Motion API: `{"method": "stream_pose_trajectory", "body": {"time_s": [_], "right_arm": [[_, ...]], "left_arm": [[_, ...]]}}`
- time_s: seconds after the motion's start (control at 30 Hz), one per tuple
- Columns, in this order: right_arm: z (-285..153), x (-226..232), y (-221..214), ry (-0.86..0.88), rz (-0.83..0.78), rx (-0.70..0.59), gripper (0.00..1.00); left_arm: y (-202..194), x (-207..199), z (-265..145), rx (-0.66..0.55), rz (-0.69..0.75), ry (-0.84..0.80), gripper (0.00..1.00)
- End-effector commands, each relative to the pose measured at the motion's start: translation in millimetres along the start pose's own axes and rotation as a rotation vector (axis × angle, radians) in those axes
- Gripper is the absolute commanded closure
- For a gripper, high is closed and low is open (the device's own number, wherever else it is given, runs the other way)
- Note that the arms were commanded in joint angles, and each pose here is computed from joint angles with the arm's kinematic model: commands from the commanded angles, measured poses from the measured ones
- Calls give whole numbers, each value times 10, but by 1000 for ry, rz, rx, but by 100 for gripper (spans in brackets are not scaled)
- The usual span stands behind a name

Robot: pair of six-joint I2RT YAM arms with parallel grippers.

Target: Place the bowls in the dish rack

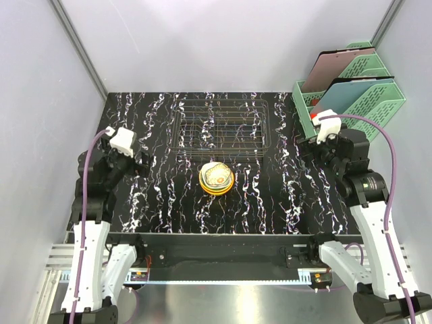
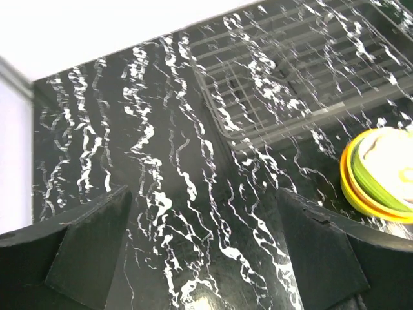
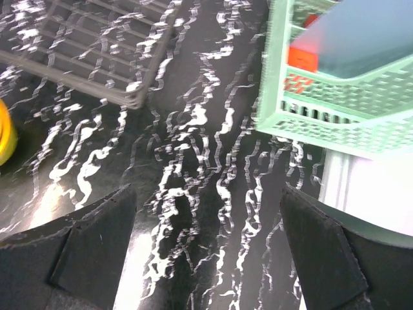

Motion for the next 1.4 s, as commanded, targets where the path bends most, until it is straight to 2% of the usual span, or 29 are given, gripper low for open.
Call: {"method": "stream_pose_trajectory", "body": {"time_s": [0.0, 0.07, 0.13, 0.27, 0.33, 0.43, 0.57, 0.8, 1.07, 1.37], "right_arm": [[-16, 184, 63, 167, -46, 13, 0], [-6, 358, 27, 318, -70, 55, 0], [128, 430, -13, 388, -69, 124, 0], [360, 597, 39, 472, -46, 213, 0], [541, 707, -26, 491, -42, 285, 0], [686, 1073, -95, 532, -92, 369, 1], [874, 1431, -198, 642, -28, 498, 12], [960, 1953, -281, 819, 27, 634, 24], [1095, 2231, -606, 865, 30, 777, 32], [1308, 2253, -784, 821, 29, 826, 40]], "left_arm": [[25, -168, -9, -33, 58, -157, 1], [51, -332, -8, -76, 70, -292, 1], [81, -448, 30, -104, 65, -396, 1], [79, -510, 208, -72, 106, -455, 1], [15, -549, 349, -16, 141, -460, 1], [-16, -632, 502, 33, 205, -480, 1], [25, -696, 673, 63, 225, -511, 1], [26, -753, 813, 63, 239, -514, 1], [-25, -850, 854, 74, 267, -519, 1], [11, -924, 904, 68, 293, -526, 1]]}}
Point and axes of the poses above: each gripper's point midway between its finger pads, its own z axis out along the fingers, its own x axis along the line the jaws close on, y = z × x, the point moved 5 cm from there along -z, back along the fingers, and after that the axes turned 12 degrees about z, right-handed, at the moved point
